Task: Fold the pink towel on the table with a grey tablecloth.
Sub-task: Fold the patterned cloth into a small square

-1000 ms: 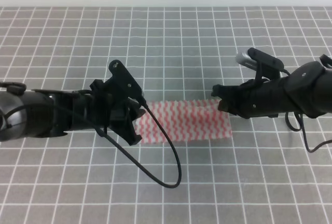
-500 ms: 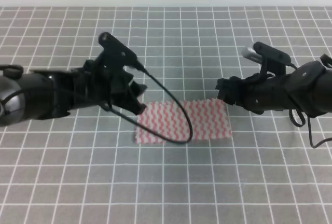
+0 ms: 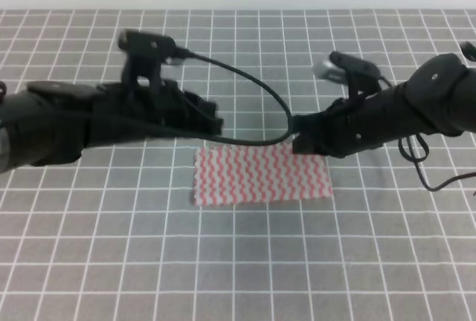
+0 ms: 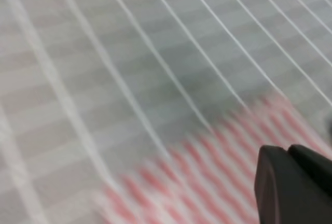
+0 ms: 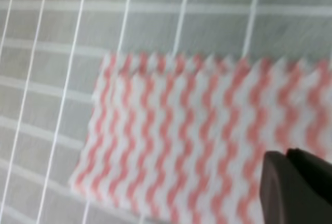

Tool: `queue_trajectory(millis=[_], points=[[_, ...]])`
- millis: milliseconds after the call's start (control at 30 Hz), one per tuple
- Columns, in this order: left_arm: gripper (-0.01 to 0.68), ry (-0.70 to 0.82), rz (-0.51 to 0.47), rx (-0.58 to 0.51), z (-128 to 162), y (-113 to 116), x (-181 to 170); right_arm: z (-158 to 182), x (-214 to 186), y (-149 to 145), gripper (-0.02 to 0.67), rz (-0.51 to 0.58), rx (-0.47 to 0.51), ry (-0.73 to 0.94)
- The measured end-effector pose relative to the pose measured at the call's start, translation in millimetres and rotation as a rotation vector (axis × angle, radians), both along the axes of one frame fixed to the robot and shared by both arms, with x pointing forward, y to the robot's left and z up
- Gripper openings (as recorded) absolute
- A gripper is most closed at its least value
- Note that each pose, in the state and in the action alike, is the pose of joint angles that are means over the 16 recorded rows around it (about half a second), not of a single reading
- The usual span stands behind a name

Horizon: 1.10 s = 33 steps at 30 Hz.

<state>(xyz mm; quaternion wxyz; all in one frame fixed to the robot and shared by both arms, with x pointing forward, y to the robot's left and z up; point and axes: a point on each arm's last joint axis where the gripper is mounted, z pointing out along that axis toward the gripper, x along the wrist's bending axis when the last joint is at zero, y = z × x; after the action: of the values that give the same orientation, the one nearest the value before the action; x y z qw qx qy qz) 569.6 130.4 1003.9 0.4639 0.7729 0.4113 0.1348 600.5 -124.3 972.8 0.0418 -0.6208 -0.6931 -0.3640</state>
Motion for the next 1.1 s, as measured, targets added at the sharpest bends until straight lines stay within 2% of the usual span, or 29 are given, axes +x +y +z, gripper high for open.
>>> queue_trajectory(millis=[233, 433, 733, 1100], points=[[0.001, 0.216, -0.12, -0.017, -19.4, -7.9, -13.4, 3.5, -11.0, 9.0, -0.012, 0.108, 0.015, 0.075], [0.0, 0.343, -0.155, 0.008, -41.9, -10.1, -16.4, 2.8, -19.2, 18.5, -0.015, 0.16, 0.019, 0.107], [-0.001, 0.397, -0.16, 0.048, -65.8, -10.2, -13.2, -4.5, -23.3, 29.0, -0.015, 0.186, 0.01, 0.121], [-0.001, 0.392, -0.174, 0.064, -67.1, -10.4, -10.1, -14.6, -20.3, 30.3, -0.015, 0.176, 0.002, 0.135]])
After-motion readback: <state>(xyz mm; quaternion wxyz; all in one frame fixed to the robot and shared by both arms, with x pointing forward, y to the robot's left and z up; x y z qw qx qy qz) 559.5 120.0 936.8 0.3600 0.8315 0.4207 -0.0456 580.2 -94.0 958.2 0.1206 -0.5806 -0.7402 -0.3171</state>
